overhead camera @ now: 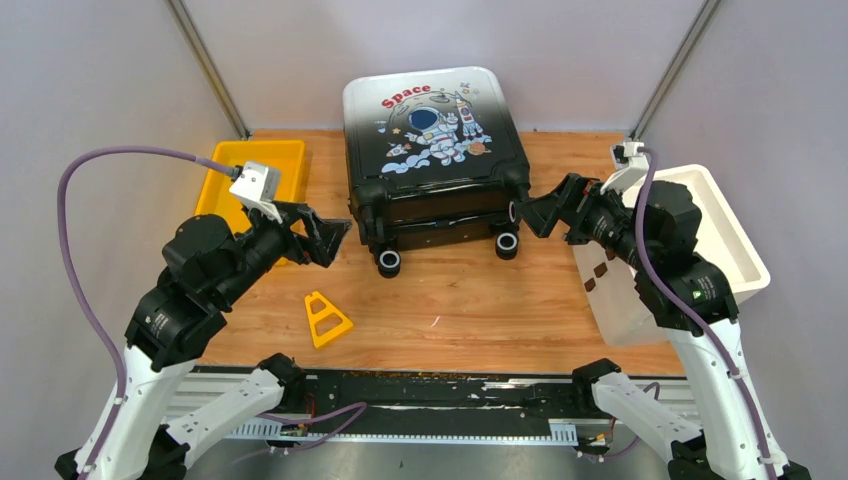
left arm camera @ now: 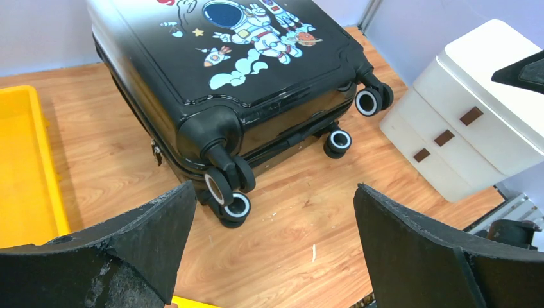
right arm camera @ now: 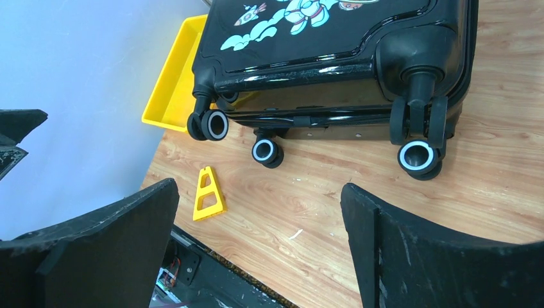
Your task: Open, take out, and arrange the luggage
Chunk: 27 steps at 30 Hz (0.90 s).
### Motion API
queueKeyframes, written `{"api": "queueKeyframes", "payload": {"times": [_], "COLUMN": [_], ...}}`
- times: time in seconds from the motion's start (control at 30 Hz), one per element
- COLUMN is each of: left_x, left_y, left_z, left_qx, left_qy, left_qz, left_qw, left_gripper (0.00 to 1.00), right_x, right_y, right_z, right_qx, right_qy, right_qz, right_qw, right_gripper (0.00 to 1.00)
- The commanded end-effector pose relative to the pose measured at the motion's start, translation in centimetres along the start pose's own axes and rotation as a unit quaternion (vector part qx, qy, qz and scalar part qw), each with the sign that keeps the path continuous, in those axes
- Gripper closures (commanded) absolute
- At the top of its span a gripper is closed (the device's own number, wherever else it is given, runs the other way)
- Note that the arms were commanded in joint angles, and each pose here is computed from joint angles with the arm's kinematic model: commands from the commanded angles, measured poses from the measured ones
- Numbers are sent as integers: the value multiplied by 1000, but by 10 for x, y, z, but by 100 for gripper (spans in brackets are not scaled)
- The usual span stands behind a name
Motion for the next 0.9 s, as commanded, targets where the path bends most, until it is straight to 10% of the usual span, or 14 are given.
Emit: {"api": "queueKeyframes", "payload": {"times": [0.0, 0.37, 0.87], "left_x": [0, 18, 39], "left_y": [-2, -9, -17], "left_z": [0, -25, -129], "left_qx": [-1, 1, 118], "left_qy": [-3, -69, -95], "left_qz": [-1, 38, 87], "left_qw": [1000, 997, 985], "left_gripper": [0, 0, 0], "right_x": [6, -15, -28], "right_y": [2, -16, -128], "right_z": [1, 5, -29], "right_qx": [-1, -33, 41], "right_qy": [-14, -7, 7], "right_qz": [12, -14, -69], "right_qw": [1000, 999, 997], "right_gripper": [0, 1, 25]}}
Point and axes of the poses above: each gripper's point midway between its finger pads, its own y axis back along the fingers, its own x axis along the line the jaws close on, z = x × y, the point moved 1 cm from there along y, back along the fingers, and after that the axes turned 13 degrees about -y, right-handed, at the moved point
